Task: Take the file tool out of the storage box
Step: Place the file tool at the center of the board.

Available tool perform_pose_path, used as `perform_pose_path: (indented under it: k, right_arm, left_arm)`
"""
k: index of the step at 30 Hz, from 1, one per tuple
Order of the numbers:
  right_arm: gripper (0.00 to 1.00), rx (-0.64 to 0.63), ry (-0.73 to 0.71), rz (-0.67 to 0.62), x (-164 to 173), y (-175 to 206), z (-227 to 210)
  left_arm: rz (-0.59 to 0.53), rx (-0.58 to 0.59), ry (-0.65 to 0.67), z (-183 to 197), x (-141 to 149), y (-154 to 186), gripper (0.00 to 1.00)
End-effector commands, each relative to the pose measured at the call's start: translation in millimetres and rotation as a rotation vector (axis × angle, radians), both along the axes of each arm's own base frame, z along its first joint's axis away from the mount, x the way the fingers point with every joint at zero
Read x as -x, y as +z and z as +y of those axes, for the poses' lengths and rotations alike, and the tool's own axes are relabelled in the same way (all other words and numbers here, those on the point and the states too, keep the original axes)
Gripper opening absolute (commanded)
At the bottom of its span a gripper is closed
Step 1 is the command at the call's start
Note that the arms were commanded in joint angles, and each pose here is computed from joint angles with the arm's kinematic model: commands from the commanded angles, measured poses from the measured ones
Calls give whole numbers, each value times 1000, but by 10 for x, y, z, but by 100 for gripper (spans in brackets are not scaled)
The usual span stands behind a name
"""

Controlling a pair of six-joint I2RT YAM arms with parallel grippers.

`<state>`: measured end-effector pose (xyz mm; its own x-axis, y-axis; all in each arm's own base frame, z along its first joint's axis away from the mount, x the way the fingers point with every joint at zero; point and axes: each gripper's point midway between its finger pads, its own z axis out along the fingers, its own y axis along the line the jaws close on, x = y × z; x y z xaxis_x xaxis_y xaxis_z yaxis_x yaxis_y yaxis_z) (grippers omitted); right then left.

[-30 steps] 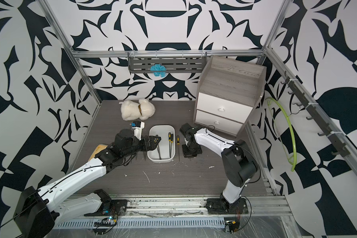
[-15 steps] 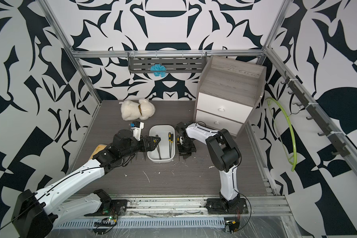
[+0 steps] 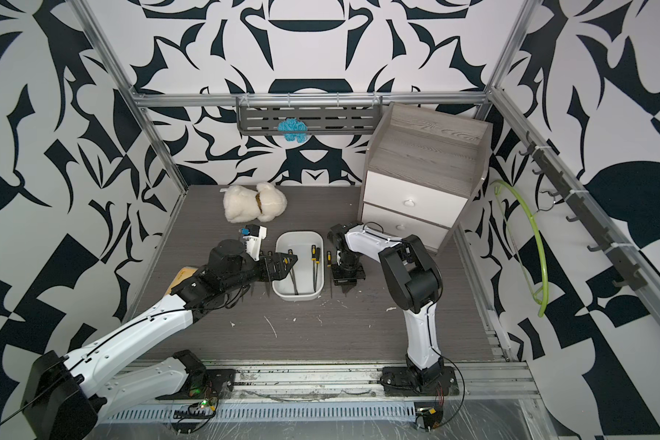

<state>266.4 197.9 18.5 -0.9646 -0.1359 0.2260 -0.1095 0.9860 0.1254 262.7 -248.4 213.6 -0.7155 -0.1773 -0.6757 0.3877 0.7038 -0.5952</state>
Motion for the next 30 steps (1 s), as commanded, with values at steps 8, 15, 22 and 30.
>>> perform_pose_path:
  k: [8,15,22,30]
  right_arm:
    - [17,-9,-2,-27,-20,111,1]
    - [20,-27,-1,-99,-30,279,-34]
    - [31,-202,-28,-374,-137,810,42]
    - [31,-322,-13,-615,-359,1077,131]
  left_arm:
    - [-6,10,-7,-10,6,113,99]
    - [34,-50,10,6,-44,-16,99]
    - [171,-269,20,-89,-232,-506,94]
    - [316,-635,62,-49,-512,-868,70]
